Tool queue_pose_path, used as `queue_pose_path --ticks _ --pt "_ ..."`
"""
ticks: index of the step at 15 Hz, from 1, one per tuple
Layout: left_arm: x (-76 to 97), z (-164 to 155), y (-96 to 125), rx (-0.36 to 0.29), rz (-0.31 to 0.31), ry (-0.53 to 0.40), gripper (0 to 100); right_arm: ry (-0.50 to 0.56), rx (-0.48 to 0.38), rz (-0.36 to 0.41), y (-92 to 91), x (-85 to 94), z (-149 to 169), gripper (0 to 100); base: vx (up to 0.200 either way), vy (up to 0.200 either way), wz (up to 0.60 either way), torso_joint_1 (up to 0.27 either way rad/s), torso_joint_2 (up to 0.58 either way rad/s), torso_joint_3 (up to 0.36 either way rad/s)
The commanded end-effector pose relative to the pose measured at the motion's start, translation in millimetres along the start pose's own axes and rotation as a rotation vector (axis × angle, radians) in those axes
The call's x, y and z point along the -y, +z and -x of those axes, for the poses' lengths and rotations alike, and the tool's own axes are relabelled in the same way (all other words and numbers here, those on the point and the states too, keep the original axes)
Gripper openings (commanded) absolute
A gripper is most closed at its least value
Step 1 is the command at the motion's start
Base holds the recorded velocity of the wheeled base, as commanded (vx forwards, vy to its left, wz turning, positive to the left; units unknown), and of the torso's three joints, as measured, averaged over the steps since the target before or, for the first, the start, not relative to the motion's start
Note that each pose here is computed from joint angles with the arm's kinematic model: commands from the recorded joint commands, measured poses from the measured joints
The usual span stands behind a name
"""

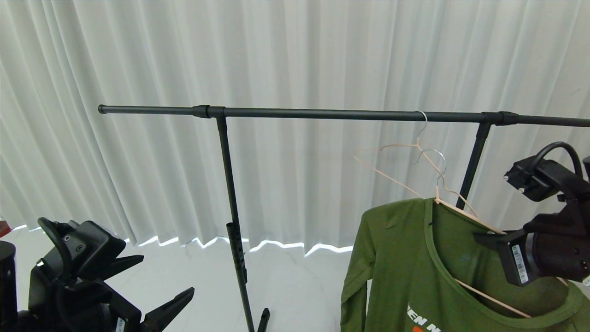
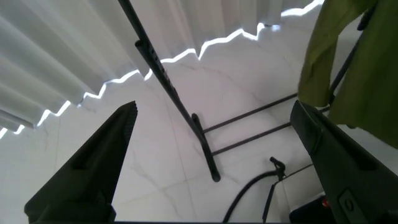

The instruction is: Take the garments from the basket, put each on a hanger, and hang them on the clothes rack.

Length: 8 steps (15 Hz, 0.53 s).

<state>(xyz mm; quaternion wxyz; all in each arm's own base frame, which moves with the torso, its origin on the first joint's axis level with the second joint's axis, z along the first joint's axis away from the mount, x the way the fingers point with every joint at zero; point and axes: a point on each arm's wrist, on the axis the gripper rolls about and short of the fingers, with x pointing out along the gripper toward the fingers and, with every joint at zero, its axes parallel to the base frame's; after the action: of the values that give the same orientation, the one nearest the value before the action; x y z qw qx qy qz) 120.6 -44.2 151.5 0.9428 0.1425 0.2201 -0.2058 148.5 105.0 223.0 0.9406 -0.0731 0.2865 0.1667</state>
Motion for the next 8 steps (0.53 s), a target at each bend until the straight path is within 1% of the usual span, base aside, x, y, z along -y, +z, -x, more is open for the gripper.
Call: queue_pose_path --ticks 1,4,6,8 --pt "0.0 0.9 0.2 0.004 0.001 0.0 100 0.005 0.012 -0.001 3.9 -0.6 1.2 0 0.2 0.0 0.0 0.007 0.0 0.007" --pt "1.3 0.8 0.0 0.005 -0.004 -0.009 100 0.031 0.059 -0.004 18.2 -4.7 5.9 0 0.2 0.0 0.0 0.004 0.0 0.002" --pt "1.3 0.8 0.2 0.006 -0.005 -0.008 100 0.039 0.076 -0.007 27.4 -6.7 4.7 0 0.2 0.0 0.0 0.002 0.0 0.0" --pt "1.5 0.7 -0.2 0.005 -0.006 -0.01 100 0.051 0.093 -0.012 40.5 -10.1 0.0 0 0.2 0.0 0.0 0.002 0.0 0.005"
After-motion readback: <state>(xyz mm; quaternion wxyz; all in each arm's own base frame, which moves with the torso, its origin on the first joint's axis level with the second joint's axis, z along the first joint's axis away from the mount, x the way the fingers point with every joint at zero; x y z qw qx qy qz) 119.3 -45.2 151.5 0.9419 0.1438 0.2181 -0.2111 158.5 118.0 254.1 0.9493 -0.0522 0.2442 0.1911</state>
